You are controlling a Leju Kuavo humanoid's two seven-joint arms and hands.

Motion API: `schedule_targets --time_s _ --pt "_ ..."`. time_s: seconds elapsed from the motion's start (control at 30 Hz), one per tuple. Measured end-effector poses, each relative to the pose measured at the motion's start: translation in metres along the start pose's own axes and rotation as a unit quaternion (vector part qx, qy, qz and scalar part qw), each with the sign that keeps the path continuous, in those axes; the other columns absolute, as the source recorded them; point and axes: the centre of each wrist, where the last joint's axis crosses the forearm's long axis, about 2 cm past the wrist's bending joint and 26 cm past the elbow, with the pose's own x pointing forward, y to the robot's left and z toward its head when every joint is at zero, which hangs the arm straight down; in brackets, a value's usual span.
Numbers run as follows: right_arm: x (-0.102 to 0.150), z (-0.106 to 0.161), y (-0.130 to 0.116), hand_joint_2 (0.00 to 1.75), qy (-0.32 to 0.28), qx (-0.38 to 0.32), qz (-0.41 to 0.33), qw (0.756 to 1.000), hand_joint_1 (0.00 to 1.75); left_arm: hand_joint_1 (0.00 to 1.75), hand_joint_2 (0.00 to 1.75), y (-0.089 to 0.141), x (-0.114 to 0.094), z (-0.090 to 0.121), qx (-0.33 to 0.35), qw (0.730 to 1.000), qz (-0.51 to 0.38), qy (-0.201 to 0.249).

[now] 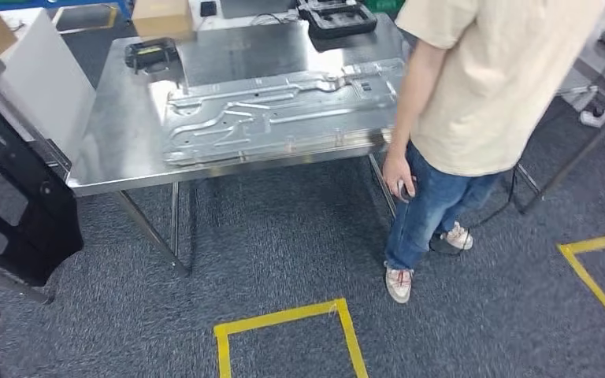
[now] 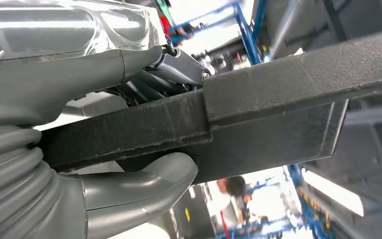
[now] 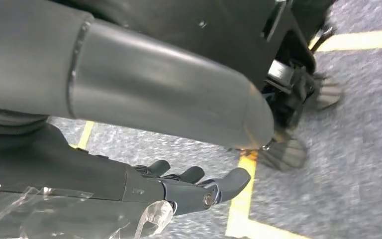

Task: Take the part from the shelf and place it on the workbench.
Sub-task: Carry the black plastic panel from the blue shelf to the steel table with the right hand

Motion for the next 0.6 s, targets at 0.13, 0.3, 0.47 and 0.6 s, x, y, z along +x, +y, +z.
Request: schedule_targets --time_s 0.13,0.3,0.47,0.6 --pt "-0.0022 0.0006 0.0008 0.00 0.002 0.001 0.001 1.000 0.00 1.75 1.75 -0.0010 0.0000 0.0006 -0.005 1.000 0.001 0.001" --pt "-0.0031 0.0008 0.0009 0.00 0.003 0.001 0.001 1.000 0.00 1.75 1.75 -0.0017 0.0001 0.0007 -0.008 1.000 0.001 0.001" --pt "0.0027 -0.0007 -0.0003 0.00 -0.003 0.000 0.001 1.000 0.00 1.75 1.75 -0.0017 0.0003 0.0003 -0.007 1.000 0.001 0.000" --pt "0.0010 -0.0003 -0.0002 0.00 0.001 0.000 0.000 1.000 0.00 1.75 1.75 -0.0021 0.0007 -0.0006 -0.013 1.000 0.003 0.000"
